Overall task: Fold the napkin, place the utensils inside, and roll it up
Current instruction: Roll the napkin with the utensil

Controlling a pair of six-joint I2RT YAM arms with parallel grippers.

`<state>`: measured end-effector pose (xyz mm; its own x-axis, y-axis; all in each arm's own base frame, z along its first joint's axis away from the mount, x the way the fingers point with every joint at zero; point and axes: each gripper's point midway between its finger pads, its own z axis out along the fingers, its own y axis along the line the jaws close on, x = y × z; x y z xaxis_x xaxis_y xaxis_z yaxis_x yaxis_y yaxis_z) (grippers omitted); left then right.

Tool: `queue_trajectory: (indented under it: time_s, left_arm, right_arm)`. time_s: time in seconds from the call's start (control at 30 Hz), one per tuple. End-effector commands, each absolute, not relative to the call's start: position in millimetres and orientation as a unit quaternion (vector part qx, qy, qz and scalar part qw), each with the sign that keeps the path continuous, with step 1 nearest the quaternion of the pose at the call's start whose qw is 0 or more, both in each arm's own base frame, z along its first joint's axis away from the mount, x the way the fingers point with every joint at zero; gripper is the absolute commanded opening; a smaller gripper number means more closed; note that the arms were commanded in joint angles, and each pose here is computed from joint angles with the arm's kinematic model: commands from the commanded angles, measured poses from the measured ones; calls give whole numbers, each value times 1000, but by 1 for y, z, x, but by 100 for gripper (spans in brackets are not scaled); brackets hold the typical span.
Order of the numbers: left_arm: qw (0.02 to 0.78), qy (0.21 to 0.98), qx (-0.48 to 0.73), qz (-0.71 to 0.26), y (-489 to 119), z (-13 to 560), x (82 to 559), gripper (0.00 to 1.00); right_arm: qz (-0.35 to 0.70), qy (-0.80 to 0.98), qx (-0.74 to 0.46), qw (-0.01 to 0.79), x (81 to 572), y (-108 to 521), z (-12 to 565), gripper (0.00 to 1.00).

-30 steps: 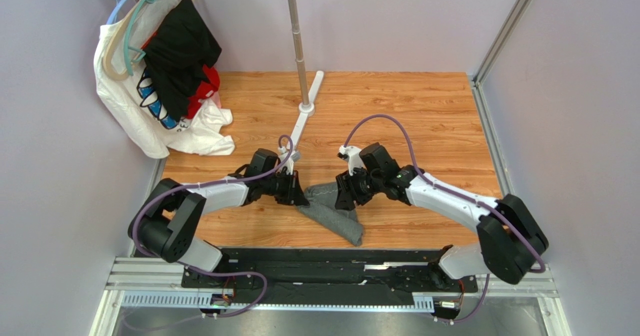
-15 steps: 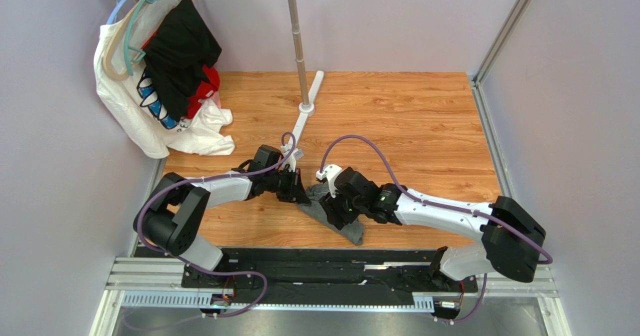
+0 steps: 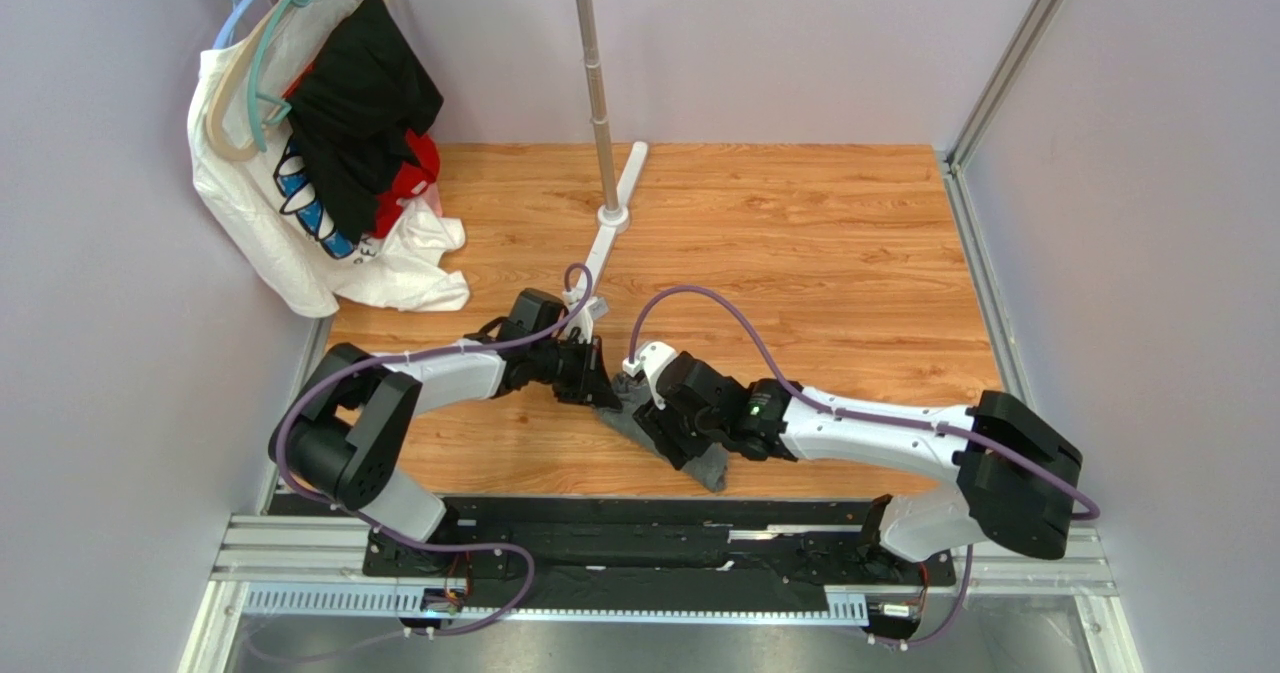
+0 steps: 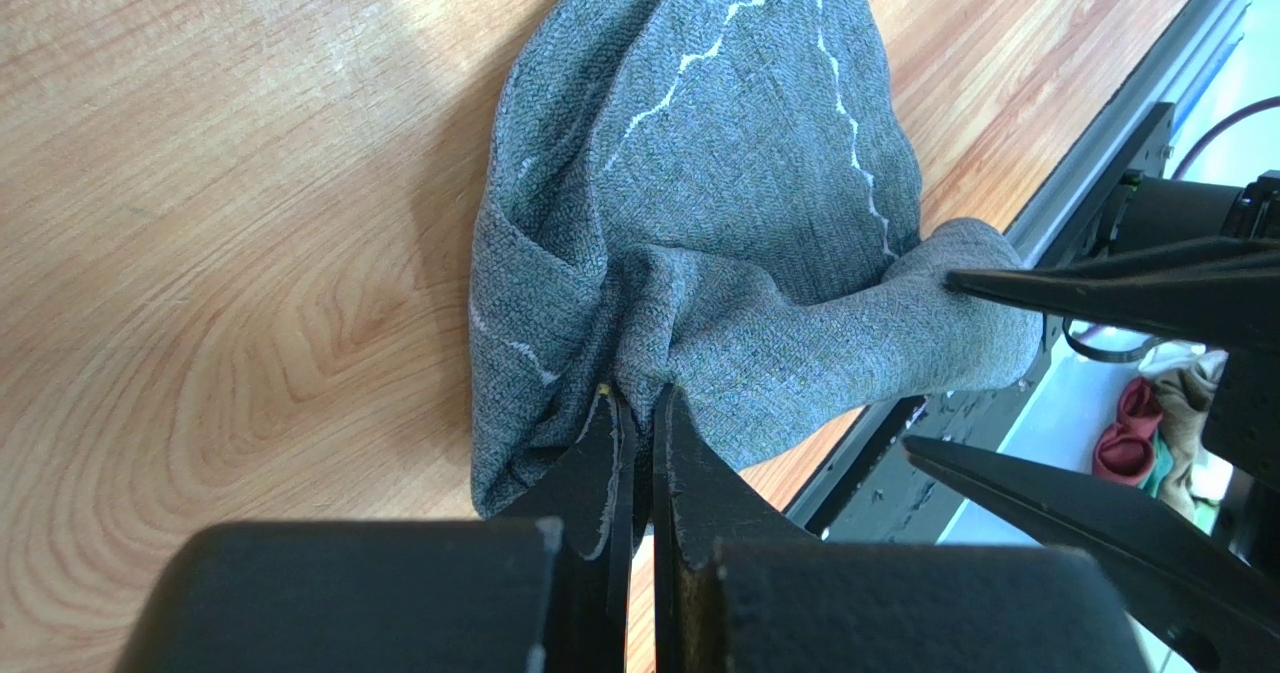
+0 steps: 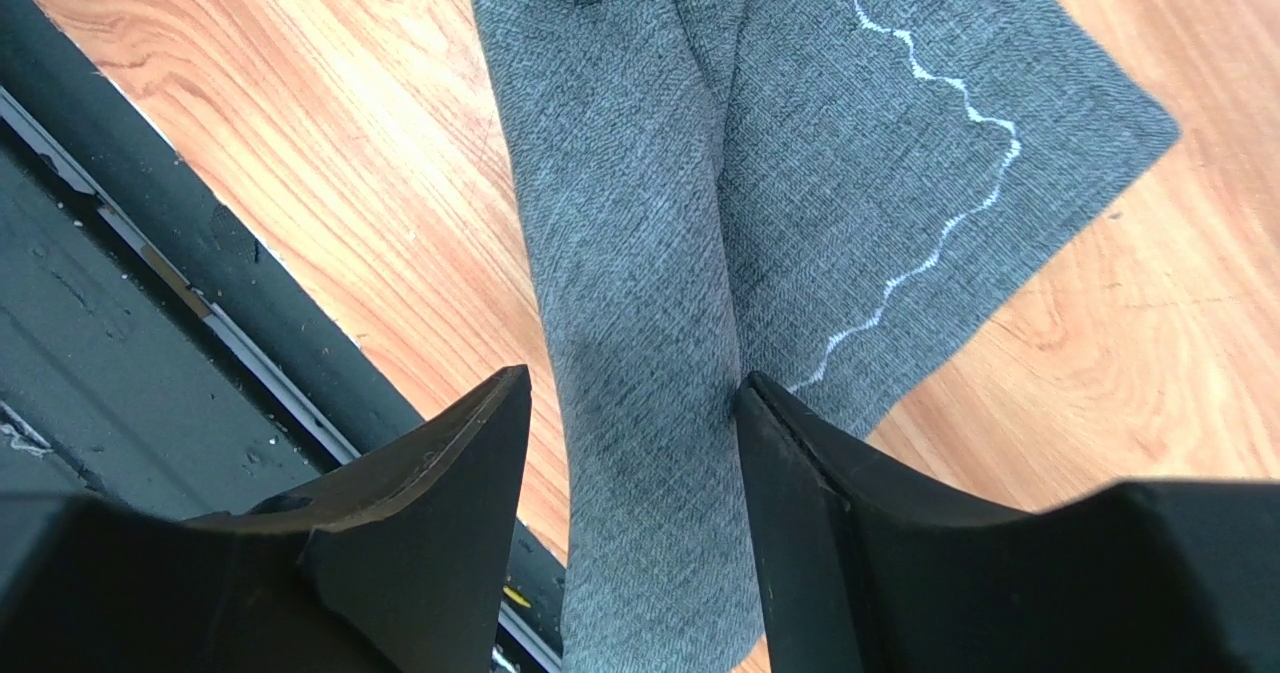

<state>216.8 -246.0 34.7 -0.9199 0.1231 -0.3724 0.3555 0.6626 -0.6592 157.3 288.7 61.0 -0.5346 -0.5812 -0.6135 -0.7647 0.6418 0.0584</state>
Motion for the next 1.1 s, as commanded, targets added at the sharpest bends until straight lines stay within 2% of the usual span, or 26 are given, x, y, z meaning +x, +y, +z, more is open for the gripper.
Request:
queue_trajectory:
  time_s: [0.0, 0.6, 0.97, 1.07]
  left_arm:
    - [150, 913, 135, -354, -237, 22, 221, 0]
    - [148, 913, 136, -355, -237, 23, 221, 0]
    - [148, 911, 138, -358, -238, 25, 220, 0]
    - [155, 906, 142, -369, -241, 30, 221, 0]
  right_arm:
    - [161, 844, -386, 335, 164, 302, 96, 57]
    - [112, 858, -415, 283, 148, 298, 41, 57]
    - [78, 892, -372, 243, 141, 275, 7, 57]
    - [68, 901, -366, 222, 138, 267, -6, 51]
